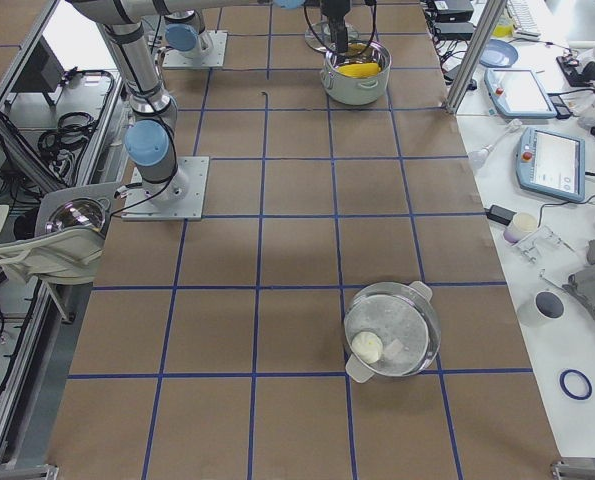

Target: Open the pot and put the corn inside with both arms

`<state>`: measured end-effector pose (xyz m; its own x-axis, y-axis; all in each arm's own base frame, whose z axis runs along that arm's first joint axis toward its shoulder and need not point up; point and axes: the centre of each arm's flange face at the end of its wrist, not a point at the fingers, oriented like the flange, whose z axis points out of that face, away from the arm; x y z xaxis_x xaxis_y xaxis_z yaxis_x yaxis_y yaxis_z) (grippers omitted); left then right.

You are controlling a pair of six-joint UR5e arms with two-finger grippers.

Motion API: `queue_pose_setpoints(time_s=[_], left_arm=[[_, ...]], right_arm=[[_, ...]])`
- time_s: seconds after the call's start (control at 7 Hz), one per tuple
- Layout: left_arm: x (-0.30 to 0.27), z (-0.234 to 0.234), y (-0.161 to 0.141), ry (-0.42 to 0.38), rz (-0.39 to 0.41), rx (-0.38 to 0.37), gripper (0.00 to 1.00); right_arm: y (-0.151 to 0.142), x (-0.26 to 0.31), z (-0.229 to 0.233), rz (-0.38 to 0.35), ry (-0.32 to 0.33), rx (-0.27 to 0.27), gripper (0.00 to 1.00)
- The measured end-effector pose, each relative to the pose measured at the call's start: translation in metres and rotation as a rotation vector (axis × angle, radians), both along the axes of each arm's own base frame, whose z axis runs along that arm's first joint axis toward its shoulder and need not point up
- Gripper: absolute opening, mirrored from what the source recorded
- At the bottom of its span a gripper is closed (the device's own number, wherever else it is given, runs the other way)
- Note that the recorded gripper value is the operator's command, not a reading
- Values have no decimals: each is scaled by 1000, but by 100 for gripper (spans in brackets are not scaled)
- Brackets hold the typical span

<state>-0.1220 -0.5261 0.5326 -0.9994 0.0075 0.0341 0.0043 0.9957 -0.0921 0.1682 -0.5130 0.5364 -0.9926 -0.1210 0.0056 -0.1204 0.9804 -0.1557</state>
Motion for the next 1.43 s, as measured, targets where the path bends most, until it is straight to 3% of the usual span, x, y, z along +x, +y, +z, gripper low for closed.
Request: queue_pose_setpoints(time_s=[1.43], left_arm=[[2,5,0,0,-2,-9,100]], right_arm=[[-1,0,-1,0,0,0,100]])
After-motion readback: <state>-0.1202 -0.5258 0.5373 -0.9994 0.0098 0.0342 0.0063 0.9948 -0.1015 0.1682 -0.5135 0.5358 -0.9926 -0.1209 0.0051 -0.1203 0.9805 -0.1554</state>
